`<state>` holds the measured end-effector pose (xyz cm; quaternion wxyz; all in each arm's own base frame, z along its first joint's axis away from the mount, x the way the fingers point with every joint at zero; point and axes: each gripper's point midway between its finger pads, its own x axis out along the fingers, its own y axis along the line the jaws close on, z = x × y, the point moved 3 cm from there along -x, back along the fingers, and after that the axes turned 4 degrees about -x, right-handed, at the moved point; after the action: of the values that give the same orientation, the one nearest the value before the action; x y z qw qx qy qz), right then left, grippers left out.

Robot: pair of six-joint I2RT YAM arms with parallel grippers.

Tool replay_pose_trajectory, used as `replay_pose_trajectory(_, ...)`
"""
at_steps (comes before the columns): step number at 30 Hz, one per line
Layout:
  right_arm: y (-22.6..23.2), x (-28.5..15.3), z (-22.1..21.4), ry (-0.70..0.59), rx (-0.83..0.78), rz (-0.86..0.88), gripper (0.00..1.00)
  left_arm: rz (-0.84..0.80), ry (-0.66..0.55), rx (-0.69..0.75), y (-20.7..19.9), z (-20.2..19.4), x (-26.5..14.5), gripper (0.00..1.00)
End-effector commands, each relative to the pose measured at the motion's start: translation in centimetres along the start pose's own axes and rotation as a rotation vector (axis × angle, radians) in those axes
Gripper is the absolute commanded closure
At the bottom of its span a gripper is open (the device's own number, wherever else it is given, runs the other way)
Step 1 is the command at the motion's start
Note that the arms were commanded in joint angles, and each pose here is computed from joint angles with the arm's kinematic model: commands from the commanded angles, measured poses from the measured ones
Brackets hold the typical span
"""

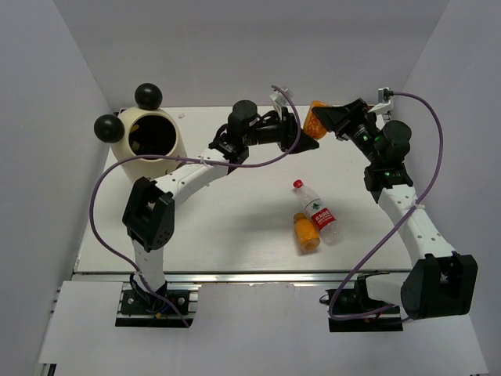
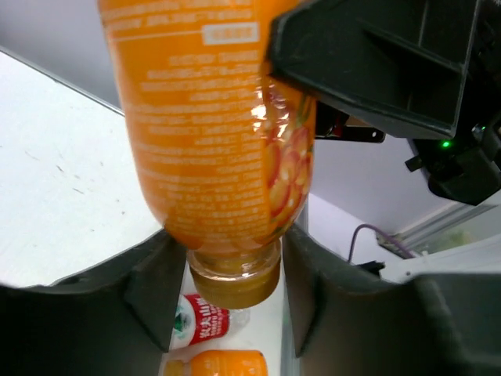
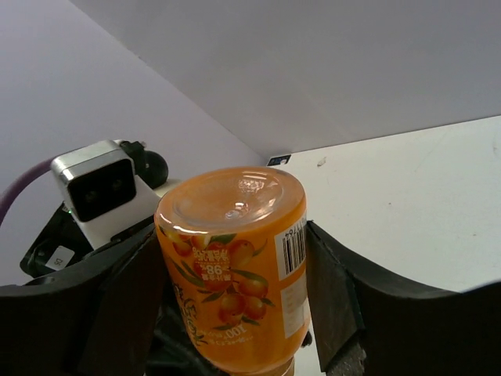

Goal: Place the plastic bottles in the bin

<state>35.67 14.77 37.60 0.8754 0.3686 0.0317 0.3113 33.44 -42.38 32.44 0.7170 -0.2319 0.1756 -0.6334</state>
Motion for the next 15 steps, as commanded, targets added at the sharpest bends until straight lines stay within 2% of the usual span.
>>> replay_pose_trajectory(1,1.8,-0.1,1.0,-0.036,-0.017,0.064,0.47,-0.046,-0.018,0.051,-1.6,1.4,0.1,0.46)
replay_pose_trajectory(2,1.6,0.0,0.9,-0.035,-0.017,0.06,0.45,-0.044,-0.024,0.055,-1.9,1.6,-0.1,0.58)
replay_pose_trajectory(7,1.4,0.0,0.8,-0.021,-0.021,0.048,0.36,0.015,-0.056,0.076,-1.9,2.4,-0.6,0.83)
replay_pose_trajectory(9,1.6,0.1,0.7,-0.007,-0.023,0.058,0.22,0.062,-0.087,0.08,-1.8,3.1,-1.0,1.0)
replay_pose_trajectory(11,1.6,0.1,0.6,-0.004,-0.028,0.058,0.11,0.093,-0.102,0.096,-1.8,3.5,-1.4,1.0)
replay_pose_trajectory(15,0.7,0.1,1.0,-0.023,-0.055,0.003,0.11,0.186,-0.15,0.152,-2.5,4.9,-3.2,1.0)
